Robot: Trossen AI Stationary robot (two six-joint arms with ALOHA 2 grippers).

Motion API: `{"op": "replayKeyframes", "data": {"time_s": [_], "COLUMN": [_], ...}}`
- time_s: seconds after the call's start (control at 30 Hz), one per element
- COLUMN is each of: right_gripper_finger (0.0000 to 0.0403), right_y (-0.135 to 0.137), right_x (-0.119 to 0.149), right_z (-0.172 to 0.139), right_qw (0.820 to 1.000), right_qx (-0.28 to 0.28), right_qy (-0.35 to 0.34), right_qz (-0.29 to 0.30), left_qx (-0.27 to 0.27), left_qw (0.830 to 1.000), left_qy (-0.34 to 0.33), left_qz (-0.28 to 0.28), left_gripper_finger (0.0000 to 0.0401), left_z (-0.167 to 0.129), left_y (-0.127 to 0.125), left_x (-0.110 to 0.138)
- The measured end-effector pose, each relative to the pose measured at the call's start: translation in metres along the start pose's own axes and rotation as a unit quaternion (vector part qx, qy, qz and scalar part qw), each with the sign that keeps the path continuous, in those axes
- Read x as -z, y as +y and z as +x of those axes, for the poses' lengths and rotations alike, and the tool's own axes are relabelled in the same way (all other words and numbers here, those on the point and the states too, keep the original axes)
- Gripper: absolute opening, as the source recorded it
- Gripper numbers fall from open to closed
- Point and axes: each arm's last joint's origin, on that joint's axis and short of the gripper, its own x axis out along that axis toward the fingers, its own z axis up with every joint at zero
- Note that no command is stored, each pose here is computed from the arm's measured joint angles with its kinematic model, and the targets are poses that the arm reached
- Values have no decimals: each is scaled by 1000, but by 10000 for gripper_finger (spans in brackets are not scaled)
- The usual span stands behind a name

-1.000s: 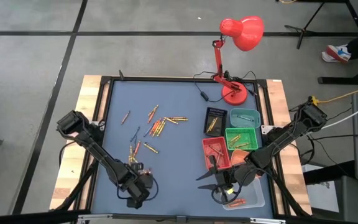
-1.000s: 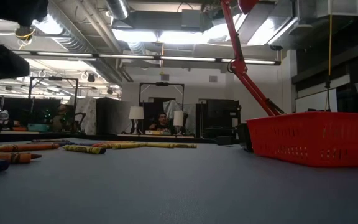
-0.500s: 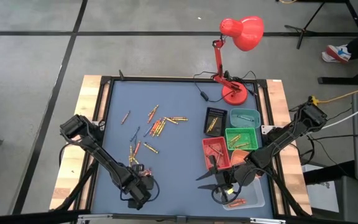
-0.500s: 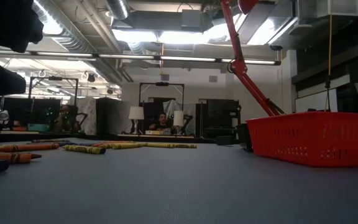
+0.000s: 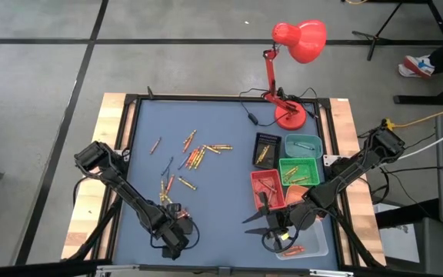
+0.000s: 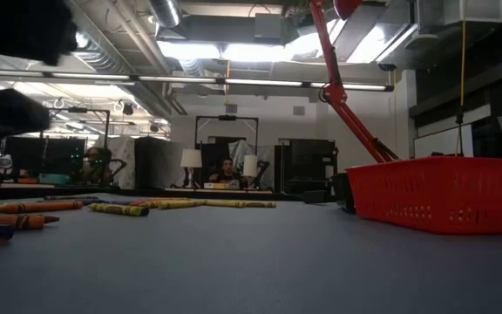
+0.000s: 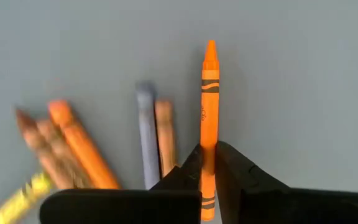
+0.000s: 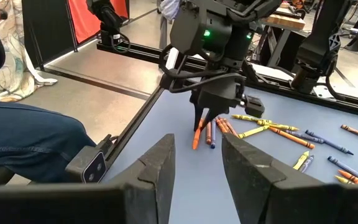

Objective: Sort crayons
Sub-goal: Put the orange crayon into the transparent bin

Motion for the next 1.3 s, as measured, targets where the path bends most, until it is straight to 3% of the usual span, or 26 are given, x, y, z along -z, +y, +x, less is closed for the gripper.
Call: {"op": "replayKeyframes", "data": {"time_s": [0.2,0.37,0.57,1.03,1.3], "right_gripper_finger": [131,131,131,131,131], "right_y": [0,-1,-3,-3,-3], "right_x": [0,3,7,8,5], "right_z": [0,0,-4,-4,-4], "right_qw": [1000,1000,998,998,999], "right_qx": [0,16,31,18,28], "right_qy": [0,13,45,53,41], "right_qz": [0,-4,-7,-10,-7], "left_qx": [26,63,70,58,42], "left_qw": [989,965,928,874,872], "left_qy": [-142,-255,-362,-467,-477], "left_qz": [-36,3,50,120,104], "left_gripper_finger": [8,8,8,8,8], "left_z": [2,-6,-18,-35,-35], "left_y": [5,8,16,18,32], "left_x": [-38,-70,-98,-117,-127]}}
